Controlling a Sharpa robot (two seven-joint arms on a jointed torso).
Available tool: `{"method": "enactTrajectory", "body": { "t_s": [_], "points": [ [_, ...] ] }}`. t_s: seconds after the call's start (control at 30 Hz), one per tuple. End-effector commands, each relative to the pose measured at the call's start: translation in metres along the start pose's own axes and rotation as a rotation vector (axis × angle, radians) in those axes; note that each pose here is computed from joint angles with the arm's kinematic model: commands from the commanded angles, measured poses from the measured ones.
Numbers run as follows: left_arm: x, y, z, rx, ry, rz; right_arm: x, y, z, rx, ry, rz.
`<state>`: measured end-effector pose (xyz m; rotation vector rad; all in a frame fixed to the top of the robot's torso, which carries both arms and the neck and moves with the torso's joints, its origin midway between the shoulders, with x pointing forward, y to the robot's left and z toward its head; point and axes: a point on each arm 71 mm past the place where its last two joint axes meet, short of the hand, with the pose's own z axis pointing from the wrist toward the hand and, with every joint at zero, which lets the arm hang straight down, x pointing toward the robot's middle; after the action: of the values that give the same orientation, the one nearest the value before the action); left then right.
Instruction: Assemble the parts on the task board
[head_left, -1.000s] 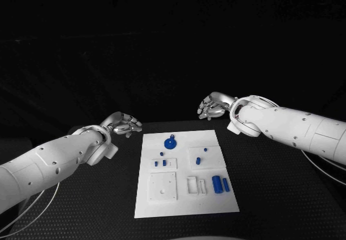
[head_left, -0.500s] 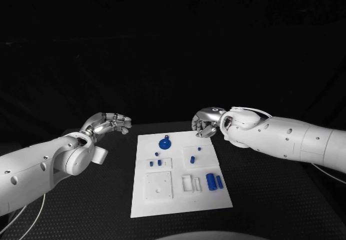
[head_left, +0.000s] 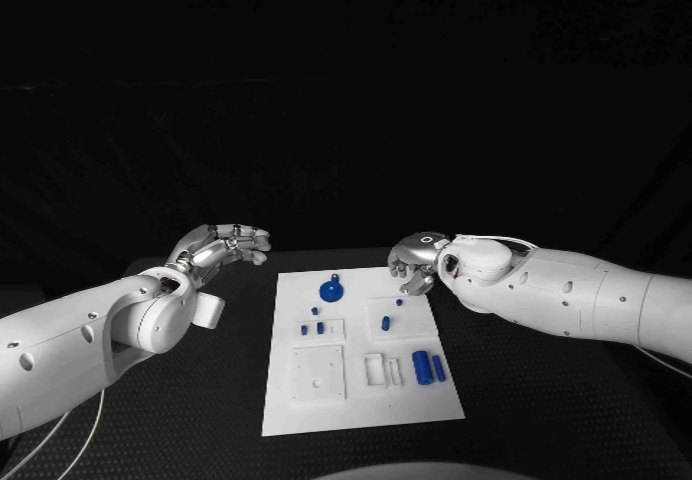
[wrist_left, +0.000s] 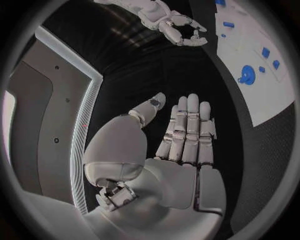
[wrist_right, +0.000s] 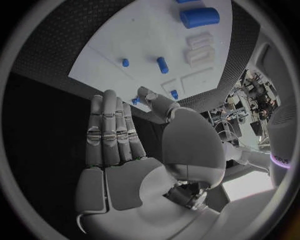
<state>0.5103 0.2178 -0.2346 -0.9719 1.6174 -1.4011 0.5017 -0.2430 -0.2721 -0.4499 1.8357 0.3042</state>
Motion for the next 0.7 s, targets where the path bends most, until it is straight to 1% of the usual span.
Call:
{"method": "enactTrajectory", "body": {
  "t_s": [0.03,0.23,0.3,0.53,0.7],
  "points": [
    [0.0006,-0.0022,0.0005,0.017,-0.019,-0.040,0.007,-0.001,0.000,0.017,0.018,-0.055],
    [0.0001,-0.0021,0.0011,0.017,-0.029,-0.058,0.014,0.002,0.005,0.017,0.030,-0.062],
    [0.0002,-0.0017,0.0017,0.011,-0.040,-0.091,0.020,0.002,0.005,0.019,0.038,-0.062],
    [-0.0004,-0.0016,0.0023,0.011,-0.047,-0.095,0.031,0.001,0.006,0.026,0.062,-0.067],
    [-0.0013,-0.0014,0.0026,0.010,-0.048,-0.094,0.032,0.001,0.006,0.028,0.064,-0.068]
  ]
}}
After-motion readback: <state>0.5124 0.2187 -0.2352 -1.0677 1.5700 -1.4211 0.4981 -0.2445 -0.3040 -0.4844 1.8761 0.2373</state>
